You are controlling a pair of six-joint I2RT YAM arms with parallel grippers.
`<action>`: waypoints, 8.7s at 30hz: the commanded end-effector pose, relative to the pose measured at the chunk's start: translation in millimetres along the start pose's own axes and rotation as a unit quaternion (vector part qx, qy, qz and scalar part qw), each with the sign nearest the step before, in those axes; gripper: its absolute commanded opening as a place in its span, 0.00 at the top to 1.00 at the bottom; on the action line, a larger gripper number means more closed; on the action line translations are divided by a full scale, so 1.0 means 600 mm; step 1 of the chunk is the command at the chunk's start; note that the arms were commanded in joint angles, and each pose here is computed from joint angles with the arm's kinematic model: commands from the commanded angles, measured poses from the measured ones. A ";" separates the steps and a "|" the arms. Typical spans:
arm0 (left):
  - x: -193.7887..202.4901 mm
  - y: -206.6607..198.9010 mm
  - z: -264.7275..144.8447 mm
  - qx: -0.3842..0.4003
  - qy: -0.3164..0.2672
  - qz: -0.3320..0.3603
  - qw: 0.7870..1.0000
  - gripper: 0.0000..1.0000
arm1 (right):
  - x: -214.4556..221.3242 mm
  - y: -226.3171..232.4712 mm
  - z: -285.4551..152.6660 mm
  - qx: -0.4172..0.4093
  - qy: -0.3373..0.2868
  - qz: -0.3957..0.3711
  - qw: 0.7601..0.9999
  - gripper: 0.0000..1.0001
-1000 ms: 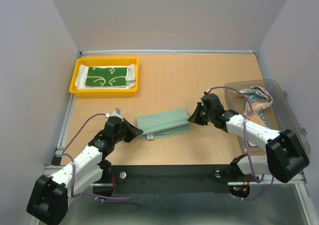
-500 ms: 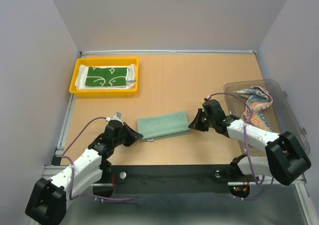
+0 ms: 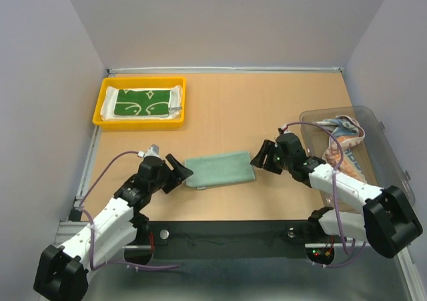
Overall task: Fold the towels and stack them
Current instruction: Fold the towel, then smooth out wrinkles on the folded towel, then neatly place the folded towel into the bin
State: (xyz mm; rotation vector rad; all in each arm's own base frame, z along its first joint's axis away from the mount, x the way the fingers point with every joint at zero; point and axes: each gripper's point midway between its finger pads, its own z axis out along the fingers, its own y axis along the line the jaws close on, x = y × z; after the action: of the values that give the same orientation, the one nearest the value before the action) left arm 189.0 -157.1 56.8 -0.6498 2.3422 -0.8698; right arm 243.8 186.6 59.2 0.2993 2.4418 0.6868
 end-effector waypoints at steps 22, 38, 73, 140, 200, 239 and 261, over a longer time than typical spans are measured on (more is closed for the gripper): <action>-0.017 -0.044 0.109 0.063 -0.048 -0.007 0.997 0.68 | -0.054 0.044 0.136 -0.158 -0.137 0.007 0.978 0.44; -0.025 -0.171 0.104 0.140 -0.053 0.043 0.988 0.41 | -0.187 0.024 0.086 -0.138 -0.180 -0.054 0.972 0.42; 0.090 -0.058 0.088 0.026 0.055 0.076 0.995 0.65 | -0.019 -0.071 0.027 0.004 -0.034 -0.033 0.999 0.78; -0.099 -0.069 0.065 0.084 0.015 0.021 0.996 0.02 | 0.100 0.296 0.114 -0.083 -0.035 -0.513 0.854 0.99; -0.429 -0.231 0.126 -0.065 -0.077 0.246 0.964 1.00 | -0.005 0.188 -0.053 -0.029 -0.180 -0.385 0.905 0.00; -0.679 -0.163 0.054 -0.171 -0.099 0.376 0.905 1.00 | 0.017 0.167 -0.009 0.022 -0.122 -0.441 0.889 0.00; -0.718 -0.072 0.058 -0.254 -0.132 0.349 0.892 1.00 | 0.026 0.161 0.004 0.028 -0.107 -0.455 0.884 0.00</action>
State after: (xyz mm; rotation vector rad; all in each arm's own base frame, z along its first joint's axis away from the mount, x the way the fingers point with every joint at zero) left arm 533.3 45.2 180.4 -0.0519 2.3558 0.0816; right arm 226.9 260.2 78.4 -0.7259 2.0947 0.1093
